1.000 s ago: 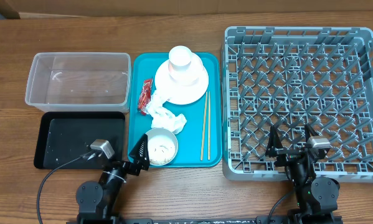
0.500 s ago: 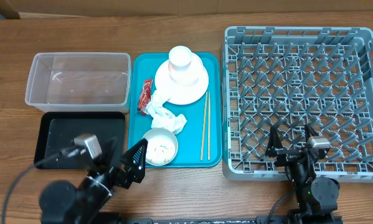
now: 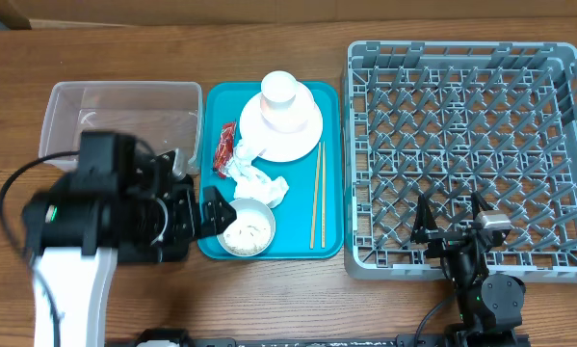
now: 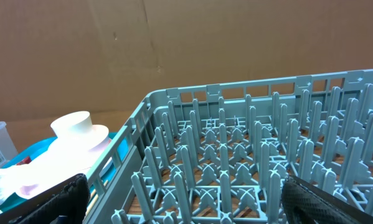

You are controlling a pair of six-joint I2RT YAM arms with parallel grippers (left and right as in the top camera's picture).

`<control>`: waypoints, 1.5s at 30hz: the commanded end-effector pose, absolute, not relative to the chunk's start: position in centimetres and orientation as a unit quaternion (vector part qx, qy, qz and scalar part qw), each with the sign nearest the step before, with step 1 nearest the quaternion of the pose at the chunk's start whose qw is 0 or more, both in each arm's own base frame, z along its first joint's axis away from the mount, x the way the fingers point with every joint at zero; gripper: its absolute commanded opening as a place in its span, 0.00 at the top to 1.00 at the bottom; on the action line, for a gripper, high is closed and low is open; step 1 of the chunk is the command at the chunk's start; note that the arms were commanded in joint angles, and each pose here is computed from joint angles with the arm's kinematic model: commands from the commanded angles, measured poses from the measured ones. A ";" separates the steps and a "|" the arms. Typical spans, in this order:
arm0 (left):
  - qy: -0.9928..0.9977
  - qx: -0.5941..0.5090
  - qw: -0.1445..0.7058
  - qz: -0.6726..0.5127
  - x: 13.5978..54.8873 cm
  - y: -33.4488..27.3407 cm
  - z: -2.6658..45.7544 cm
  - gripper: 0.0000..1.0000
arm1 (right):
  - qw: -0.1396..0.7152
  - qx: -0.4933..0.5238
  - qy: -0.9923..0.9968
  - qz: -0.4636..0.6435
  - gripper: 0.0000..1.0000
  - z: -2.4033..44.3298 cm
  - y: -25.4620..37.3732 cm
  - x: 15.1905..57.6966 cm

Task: Sort waste into correct bins and load items into the dishwasher
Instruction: 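Reach the left gripper to the white tissue on the teal tray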

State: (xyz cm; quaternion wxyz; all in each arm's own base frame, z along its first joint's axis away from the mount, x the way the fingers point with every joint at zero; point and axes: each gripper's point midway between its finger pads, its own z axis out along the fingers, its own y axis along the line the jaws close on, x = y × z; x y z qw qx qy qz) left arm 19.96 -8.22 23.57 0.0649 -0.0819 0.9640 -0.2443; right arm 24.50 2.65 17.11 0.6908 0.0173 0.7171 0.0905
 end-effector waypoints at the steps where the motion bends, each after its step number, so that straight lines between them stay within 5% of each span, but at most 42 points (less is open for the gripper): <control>1: 0.966 -0.077 0.000 -0.248 20.2 -8.5 21.8 0.25 | 0.694 0.015 0.714 0.091 0.00 17.0 2.7 24.5; 2: 0.962 -0.062 -0.020 -0.265 20.2 -9.1 21.5 0.68 | 0.694 0.015 0.714 0.091 0.00 17.0 2.7 24.5; 3: 0.959 -0.046 -0.033 -0.278 20.3 -9.6 21.2 0.96 | 0.694 0.015 0.714 0.091 0.00 17.0 2.7 24.5; 8: 0.959 -0.018 -0.064 -0.275 20.9 -10.7 19.7 0.96 | 0.694 0.015 0.714 0.091 0.00 17.0 2.7 24.5; 19: 0.991 -0.062 0.020 -0.116 24.5 -10.1 17.5 0.93 | 0.694 0.015 0.714 0.091 0.00 17.0 2.7 24.5; 22: 0.992 -0.043 0.087 -0.076 27.1 -10.2 17.5 0.61 | 0.694 0.015 0.714 0.091 0.00 17.0 2.7 24.5; 30: 0.986 -0.032 0.158 -0.046 32.3 -11.1 16.2 0.27 | 0.694 0.015 0.714 0.091 0.00 17.0 2.7 24.5; 45: 0.995 -0.031 0.089 -0.022 35.4 -12.4 7.5 0.28 | 0.694 0.015 0.714 0.091 0.00 17.0 2.7 24.5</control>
